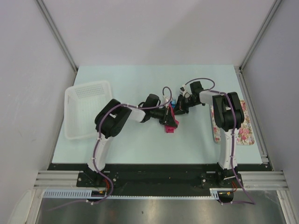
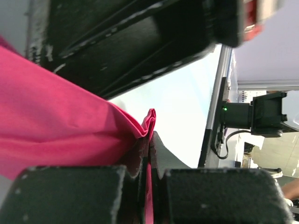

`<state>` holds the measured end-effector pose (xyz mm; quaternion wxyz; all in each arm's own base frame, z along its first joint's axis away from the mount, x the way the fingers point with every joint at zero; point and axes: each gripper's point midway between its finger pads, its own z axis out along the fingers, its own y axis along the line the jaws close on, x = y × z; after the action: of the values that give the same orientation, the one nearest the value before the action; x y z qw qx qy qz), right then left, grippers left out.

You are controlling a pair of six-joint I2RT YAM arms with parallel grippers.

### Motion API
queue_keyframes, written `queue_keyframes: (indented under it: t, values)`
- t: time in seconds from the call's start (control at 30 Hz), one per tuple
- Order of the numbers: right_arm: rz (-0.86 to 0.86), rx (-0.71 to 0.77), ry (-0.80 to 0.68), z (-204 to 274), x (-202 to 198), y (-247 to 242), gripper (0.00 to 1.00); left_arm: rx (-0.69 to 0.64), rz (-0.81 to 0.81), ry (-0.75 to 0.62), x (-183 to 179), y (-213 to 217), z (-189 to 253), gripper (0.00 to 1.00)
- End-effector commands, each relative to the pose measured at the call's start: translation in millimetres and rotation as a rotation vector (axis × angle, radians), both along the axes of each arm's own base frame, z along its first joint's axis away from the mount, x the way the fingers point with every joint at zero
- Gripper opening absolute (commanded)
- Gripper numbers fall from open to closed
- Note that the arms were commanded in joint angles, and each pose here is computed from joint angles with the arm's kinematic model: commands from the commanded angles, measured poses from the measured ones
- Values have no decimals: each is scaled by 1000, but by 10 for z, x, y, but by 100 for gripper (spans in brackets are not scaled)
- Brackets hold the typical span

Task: Place the utensils on the paper napkin and roll it up

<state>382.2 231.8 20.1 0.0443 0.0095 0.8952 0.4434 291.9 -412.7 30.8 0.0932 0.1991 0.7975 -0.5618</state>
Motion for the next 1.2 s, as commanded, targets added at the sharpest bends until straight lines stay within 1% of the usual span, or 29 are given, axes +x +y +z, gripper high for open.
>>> queue_keyframes:
  t: [0.0, 0.3, 0.4, 0.5, 0.63, 0.73, 0.77, 0.83, 0.87, 0.9, 0.93, 1.03, 1.17]
  values:
    - [-33, -151, 5, -480, 24, -168, 0, -26, -54, 13, -194, -58, -75, 4]
    - [-43, -177, 12, -550, 7, -223, 0, -60, -98, -40, -291, -143, 25, 3]
    - [-42, -174, 13, -559, 9, -212, 0, -40, -86, -3, -296, -105, -62, 2]
    - [-41, -164, 11, -526, 21, -204, 0, -10, -51, 69, -263, -38, -244, 2]
    - [-29, -124, 11, -365, 37, -175, 2, -5, -14, 119, -206, 40, -376, 6]
    - [-13, -95, -10, -129, 66, -176, 7, -9, -14, 111, -208, 59, -393, 8]
    - [-14, -84, -25, -7, 92, -195, 12, -10, -11, 108, -203, 65, -404, 9]
    - [-14, -57, -40, 128, 113, -209, 19, -9, -9, 107, -205, 71, -419, 10]
    - [-16, -45, -41, 187, 116, -226, 25, -8, -6, 105, -207, 75, -427, 10]
    - [-21, -32, -49, 275, 130, -250, 28, -9, -6, 105, -203, 72, -427, 10]
    - [-21, -27, -49, 302, 126, -265, 33, -12, -7, 102, -206, 73, -426, 10]
    - [-6, -16, -57, 383, 77, -299, 43, -10, -3, 94, -196, 74, -417, 11]
    - [-8, -5, -38, 400, 3, -328, 46, -1, 2, 87, -186, 79, -430, 11]
